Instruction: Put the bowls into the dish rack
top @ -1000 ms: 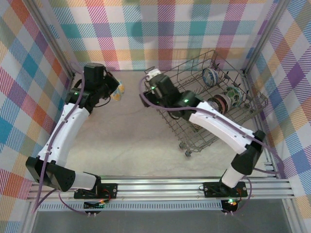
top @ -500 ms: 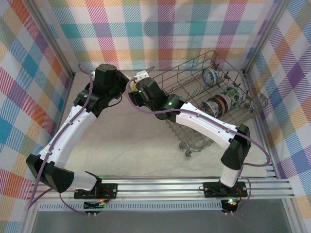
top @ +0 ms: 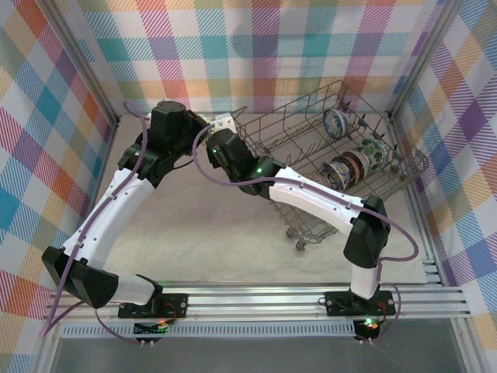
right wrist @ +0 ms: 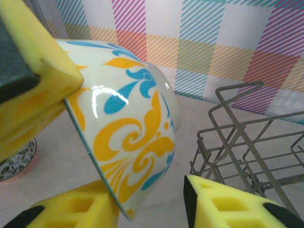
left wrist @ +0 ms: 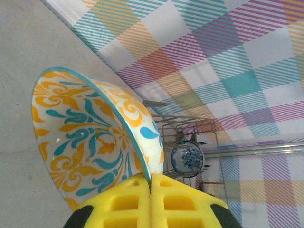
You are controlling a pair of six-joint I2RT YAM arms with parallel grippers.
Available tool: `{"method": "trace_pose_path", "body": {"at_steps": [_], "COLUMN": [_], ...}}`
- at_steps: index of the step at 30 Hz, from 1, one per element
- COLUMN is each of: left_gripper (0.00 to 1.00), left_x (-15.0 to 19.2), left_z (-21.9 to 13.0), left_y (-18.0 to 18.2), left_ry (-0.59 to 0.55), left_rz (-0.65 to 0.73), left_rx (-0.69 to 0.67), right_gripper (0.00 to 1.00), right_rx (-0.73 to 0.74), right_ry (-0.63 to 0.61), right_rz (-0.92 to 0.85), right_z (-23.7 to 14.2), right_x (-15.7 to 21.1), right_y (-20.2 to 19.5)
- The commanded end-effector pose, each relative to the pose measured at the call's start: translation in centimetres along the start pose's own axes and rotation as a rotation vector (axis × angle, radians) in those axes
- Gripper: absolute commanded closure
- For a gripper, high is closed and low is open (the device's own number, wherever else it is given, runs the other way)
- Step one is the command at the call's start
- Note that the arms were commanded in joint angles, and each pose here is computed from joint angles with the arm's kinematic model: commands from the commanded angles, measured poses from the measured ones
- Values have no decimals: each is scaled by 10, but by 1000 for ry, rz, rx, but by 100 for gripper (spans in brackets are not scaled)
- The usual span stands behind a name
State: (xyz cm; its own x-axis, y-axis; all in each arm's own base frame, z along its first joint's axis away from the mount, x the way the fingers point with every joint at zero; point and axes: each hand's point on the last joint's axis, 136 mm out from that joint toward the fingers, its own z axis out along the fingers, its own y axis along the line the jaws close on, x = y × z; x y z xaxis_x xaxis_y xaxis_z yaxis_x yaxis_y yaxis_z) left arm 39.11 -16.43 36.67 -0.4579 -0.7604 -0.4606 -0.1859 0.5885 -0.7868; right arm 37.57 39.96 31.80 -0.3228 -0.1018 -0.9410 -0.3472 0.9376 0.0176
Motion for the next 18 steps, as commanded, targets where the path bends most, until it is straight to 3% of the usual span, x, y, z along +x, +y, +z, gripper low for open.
{"method": "trace_pose_path", "body": {"at_steps": [1, 8, 12, 18], "left_gripper": [100, 100, 98, 70], "left_x": [-3, 6, 11, 0], "left_z": [-9, -5, -3, -15], "left_y": [-14, -14, -17, -26], "left_ry": [-16, 35, 65, 26], "left_rz": [-13, -12, -5, 39], "left_rx": [58, 64, 75, 90], "right_gripper": [72, 100, 100, 100], "right_rx": [99, 145, 160, 184], "right_ry": [-93, -132, -141, -136], "right_rz": [55, 33, 18, -13], "right_z": [7, 11, 8, 3], "right_x": [-17, -19, -22, -26], "right_y": [-17, -20, -21, -29]}}
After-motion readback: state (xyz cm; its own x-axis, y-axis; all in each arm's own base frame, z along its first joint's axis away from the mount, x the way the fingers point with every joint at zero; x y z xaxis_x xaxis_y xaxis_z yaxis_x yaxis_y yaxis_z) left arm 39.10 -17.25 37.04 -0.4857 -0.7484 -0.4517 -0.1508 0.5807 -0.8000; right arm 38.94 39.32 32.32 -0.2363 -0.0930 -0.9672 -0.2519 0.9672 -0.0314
